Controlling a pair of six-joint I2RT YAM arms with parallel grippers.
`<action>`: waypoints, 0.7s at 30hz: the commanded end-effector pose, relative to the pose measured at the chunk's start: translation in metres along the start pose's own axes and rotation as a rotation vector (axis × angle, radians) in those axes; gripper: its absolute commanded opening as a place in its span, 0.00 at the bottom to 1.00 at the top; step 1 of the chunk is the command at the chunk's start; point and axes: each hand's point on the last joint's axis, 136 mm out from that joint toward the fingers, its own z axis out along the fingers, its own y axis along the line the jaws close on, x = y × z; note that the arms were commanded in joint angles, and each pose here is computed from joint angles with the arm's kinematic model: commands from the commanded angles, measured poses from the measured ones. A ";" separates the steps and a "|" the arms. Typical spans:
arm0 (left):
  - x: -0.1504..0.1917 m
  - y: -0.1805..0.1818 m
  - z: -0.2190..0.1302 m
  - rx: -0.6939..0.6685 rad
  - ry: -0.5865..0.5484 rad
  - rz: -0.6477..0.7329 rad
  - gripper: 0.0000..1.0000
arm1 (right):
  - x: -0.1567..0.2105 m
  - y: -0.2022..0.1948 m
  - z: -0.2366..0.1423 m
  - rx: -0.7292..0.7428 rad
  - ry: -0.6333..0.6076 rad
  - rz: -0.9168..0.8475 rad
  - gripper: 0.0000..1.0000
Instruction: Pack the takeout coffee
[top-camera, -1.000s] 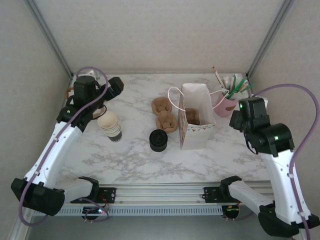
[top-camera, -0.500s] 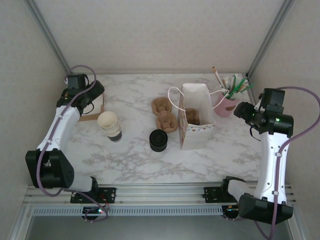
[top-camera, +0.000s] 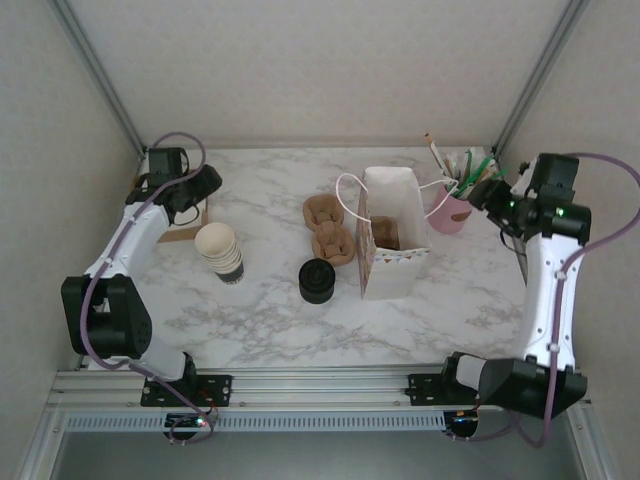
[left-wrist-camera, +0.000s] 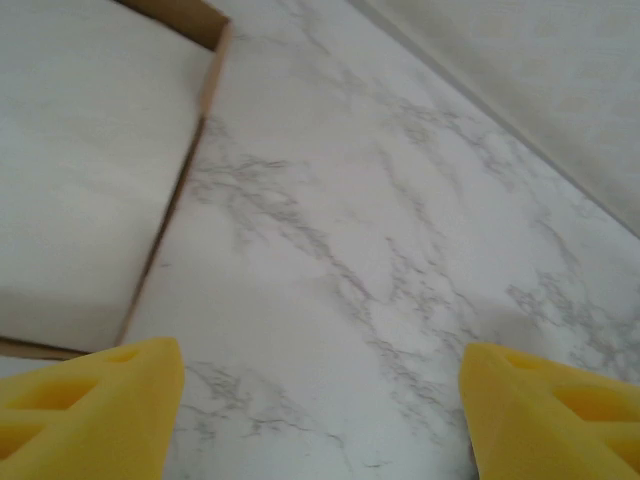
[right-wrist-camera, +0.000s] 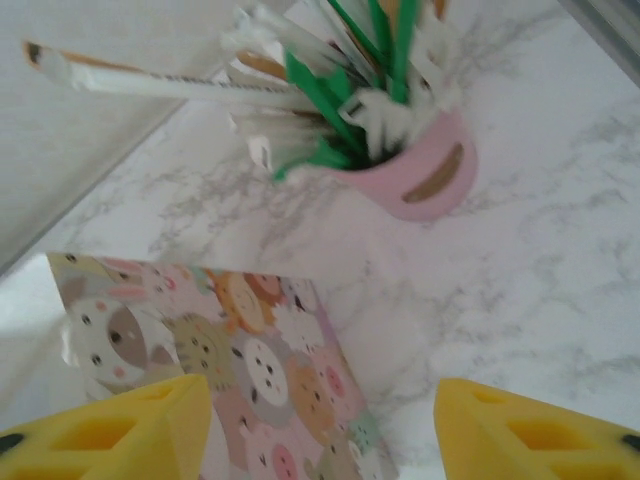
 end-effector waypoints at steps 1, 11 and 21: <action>-0.015 -0.029 -0.008 0.086 -0.032 0.039 0.73 | -0.032 0.028 0.003 -0.099 -0.035 -0.029 0.56; -0.016 -0.054 -0.012 0.140 -0.032 0.079 0.73 | -0.083 0.049 0.051 0.033 0.008 -0.169 0.40; -0.012 -0.063 -0.008 0.155 -0.020 0.101 0.73 | -0.081 0.011 0.079 0.223 0.060 -0.170 0.35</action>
